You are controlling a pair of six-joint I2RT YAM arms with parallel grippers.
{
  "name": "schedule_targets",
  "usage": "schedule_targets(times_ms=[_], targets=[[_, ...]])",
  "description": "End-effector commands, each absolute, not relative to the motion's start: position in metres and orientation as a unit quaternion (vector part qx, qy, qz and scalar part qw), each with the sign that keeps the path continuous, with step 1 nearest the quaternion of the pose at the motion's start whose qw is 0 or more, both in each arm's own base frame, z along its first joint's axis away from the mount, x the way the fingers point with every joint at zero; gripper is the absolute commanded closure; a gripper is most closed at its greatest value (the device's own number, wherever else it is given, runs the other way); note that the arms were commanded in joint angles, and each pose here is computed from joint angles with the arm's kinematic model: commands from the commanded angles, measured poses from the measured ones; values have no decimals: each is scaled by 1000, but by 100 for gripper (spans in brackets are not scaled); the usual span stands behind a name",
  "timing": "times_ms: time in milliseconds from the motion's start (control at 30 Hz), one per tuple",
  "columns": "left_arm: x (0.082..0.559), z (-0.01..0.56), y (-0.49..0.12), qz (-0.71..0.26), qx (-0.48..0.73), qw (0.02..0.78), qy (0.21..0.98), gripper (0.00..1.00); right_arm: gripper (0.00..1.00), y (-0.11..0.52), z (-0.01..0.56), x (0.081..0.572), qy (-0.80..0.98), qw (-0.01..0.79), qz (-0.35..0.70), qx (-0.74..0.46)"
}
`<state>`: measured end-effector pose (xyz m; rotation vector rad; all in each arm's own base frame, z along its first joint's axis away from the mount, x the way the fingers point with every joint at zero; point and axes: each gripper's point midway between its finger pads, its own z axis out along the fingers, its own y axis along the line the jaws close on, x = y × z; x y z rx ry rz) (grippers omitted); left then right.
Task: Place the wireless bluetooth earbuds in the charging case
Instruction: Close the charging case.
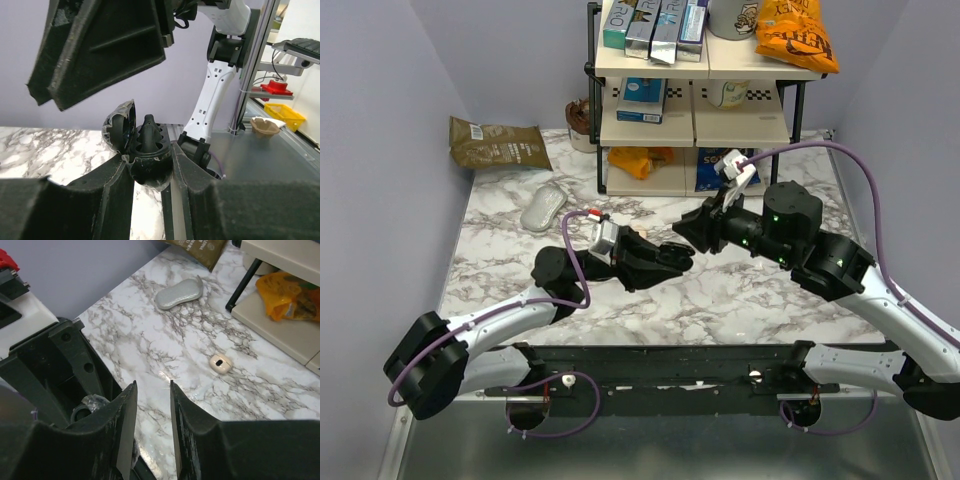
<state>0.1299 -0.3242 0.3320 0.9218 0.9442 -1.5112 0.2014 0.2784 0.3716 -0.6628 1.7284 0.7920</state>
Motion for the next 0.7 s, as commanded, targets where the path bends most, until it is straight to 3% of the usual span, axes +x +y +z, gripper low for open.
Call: schedule_targets(times_ms=[0,500,600,667], targets=[[138,353,-319,-609,380,588,372,100,60,288,357,185,729,493,353,-319],[155,355,-315,-583,352,620,390,100,65,290,357,173,722,479,377,-327],[163,350,-316,-575,336,622,411,100,60,270,368,189,732,522,350,-262],[183,329,-318,-554,310,611,474,100,58,247,363,211,745,562,303,-193]])
